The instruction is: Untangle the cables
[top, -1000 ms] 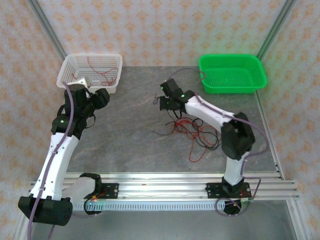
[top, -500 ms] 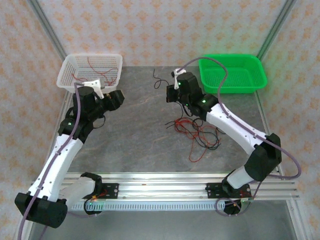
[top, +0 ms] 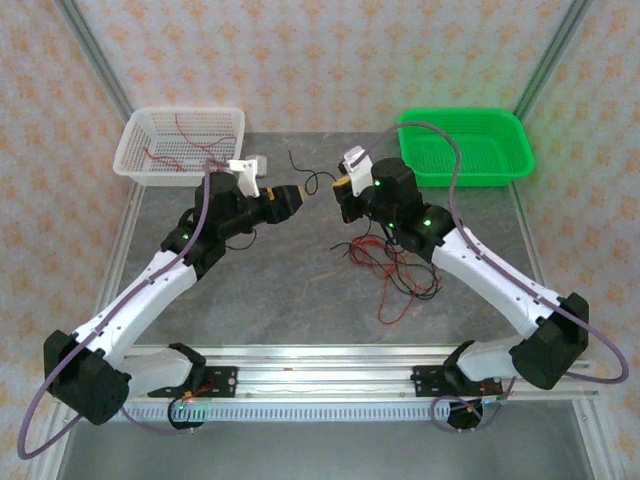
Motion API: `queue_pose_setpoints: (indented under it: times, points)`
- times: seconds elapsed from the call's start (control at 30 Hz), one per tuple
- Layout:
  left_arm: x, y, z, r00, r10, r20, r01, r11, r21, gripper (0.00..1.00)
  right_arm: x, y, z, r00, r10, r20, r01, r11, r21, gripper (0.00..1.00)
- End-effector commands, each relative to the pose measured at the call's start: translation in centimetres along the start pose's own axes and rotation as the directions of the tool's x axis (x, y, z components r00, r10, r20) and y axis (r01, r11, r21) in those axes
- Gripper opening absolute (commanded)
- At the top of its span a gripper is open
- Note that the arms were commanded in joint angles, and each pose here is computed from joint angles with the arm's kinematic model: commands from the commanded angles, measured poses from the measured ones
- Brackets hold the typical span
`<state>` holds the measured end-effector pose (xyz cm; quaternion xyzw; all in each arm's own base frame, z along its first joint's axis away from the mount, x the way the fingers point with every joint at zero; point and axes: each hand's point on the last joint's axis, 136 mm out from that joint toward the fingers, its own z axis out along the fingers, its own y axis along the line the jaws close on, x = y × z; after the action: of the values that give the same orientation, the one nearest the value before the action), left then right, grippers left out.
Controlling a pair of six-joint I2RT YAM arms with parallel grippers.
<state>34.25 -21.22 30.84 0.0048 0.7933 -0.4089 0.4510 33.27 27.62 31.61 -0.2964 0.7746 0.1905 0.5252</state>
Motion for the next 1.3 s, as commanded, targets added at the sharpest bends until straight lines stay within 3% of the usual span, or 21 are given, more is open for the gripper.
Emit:
queue_pose_setpoints:
  times: [0.0,0.63,0.9,1.1,1.27]
  points:
    - [-2.1,-1.9,0.8,0.996,-0.031,0.081,0.024,0.996,0.089,0.6,-2.0,0.8,-1.4,0.997,-0.049,0.065,0.051,0.998,-0.029,0.0]
    - [-7.5,-5.8,6.2,0.975,-0.111,0.192,0.044,0.946,0.323,0.59,1.3,1.5,-1.5,0.999,0.006,0.033,-0.004,0.998,-0.063,0.0]
    - [-6.7,-7.5,6.7,0.984,-0.111,0.14,0.047,0.915,0.401,0.56,2.0,-0.2,-1.1,0.999,0.042,0.02,-0.043,0.999,0.033,0.0]
    - [-6.5,-6.2,4.2,0.984,-0.024,0.177,-0.02,0.97,0.24,0.55,1.4,-2.9,-1.0,0.991,0.127,0.045,-0.133,0.974,0.185,0.0]
    - [-5.3,-4.6,0.8,0.974,0.108,0.199,-0.121,0.991,0.055,0.55,-2.1,-4.4,-2.7,0.962,0.232,0.142,-0.261,0.934,0.246,0.0]
